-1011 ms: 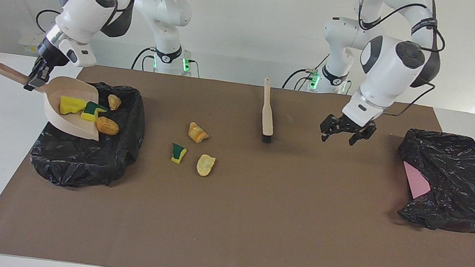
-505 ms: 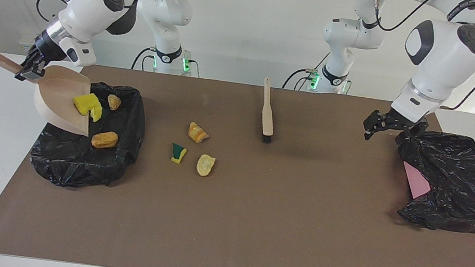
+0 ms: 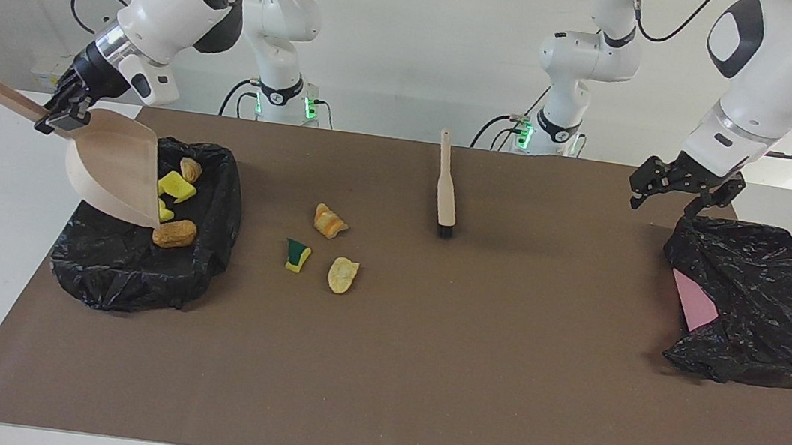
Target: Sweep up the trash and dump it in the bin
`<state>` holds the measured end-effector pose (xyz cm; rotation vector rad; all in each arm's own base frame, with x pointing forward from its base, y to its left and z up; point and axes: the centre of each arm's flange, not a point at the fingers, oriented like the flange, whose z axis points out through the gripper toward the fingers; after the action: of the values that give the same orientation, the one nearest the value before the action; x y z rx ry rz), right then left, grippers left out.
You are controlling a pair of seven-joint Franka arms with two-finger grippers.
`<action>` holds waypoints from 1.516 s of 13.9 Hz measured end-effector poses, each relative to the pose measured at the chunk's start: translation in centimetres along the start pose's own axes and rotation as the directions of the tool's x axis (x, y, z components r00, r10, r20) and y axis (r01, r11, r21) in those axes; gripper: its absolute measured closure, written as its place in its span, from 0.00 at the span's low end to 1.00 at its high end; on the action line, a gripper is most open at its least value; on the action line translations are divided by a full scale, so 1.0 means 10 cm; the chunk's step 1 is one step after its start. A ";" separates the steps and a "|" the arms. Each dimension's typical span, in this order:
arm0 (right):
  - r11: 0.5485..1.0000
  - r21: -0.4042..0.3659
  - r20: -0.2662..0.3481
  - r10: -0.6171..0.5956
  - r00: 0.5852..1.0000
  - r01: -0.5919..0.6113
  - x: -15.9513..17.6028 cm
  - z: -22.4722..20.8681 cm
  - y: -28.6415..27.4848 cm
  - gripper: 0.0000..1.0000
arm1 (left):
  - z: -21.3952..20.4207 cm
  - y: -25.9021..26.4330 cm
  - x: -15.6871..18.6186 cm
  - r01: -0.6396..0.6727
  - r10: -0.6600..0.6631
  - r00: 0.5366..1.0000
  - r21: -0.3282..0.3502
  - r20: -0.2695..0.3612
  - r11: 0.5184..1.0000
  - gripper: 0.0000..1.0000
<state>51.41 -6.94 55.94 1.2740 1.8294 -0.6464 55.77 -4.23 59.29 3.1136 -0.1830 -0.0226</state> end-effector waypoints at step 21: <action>0.021 0.677 0.045 0.997 0.069 -0.736 1.55 -1.65 1.58 0.69 | 0.03 0.01 -0.01 -0.001 0.001 1.000 -0.003 0.008 1.000 0.00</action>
<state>58.13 19.63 52.62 2.8410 0.5443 -0.0060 55.62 -4.29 58.96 3.1105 -0.1851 -0.0349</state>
